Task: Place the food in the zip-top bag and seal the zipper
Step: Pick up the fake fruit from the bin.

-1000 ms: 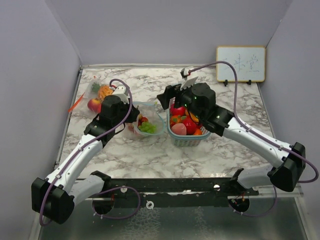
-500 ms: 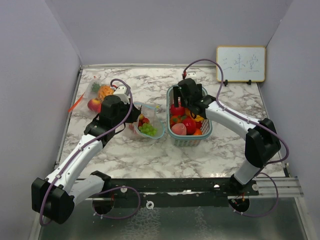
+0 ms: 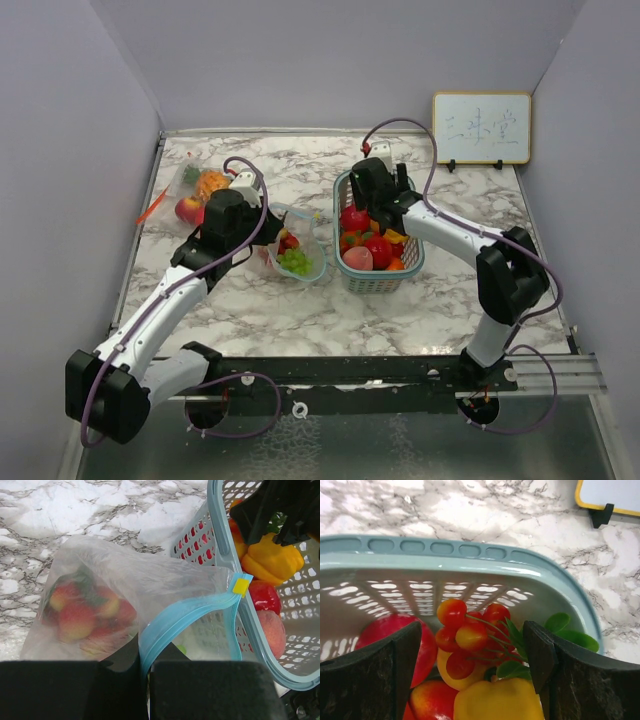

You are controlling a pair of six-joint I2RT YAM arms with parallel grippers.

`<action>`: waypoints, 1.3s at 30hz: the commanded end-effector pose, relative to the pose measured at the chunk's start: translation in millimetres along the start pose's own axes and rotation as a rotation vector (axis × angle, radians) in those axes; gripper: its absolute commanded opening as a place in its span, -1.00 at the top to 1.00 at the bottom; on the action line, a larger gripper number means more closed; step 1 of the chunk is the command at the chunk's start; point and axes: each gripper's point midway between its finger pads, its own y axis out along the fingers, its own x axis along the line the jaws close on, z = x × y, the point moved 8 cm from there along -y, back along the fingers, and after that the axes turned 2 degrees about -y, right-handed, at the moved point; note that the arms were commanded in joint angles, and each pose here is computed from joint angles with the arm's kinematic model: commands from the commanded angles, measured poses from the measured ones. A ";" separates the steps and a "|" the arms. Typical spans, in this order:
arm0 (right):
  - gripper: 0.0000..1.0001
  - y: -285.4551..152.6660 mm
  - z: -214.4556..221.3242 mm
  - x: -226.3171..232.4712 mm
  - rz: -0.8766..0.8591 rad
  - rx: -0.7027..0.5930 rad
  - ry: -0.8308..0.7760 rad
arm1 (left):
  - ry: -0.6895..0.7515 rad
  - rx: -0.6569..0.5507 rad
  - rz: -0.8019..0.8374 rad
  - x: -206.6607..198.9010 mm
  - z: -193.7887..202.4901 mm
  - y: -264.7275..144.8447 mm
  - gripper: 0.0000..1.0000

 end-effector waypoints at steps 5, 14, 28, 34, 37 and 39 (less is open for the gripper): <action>-0.61 17.3 30.0 1.4 0.066 0.068 -0.054 | 0.039 -0.022 0.043 -8.6 -14.3 -0.2 1.00; 0.39 13.7 29.0 -3.9 0.081 0.038 -0.050 | 0.035 -0.001 0.044 -8.0 -12.4 4.2 1.00; 0.98 -71.8 -42.4 -4.4 -0.459 -0.206 0.110 | 0.013 -0.015 0.031 -7.2 -10.4 -3.0 1.00; 0.98 -123.7 -60.3 -6.0 -0.748 -0.275 0.148 | 0.008 -0.036 0.014 -6.2 -12.8 -3.3 1.00; 0.98 -152.2 -74.2 -10.8 -0.874 -0.344 0.160 | 0.001 -0.035 0.012 -5.5 -11.4 -2.2 1.00; 0.98 -169.2 -83.6 -12.9 -0.951 -0.391 0.150 | -0.004 -0.033 0.014 -5.4 -10.5 -1.1 1.00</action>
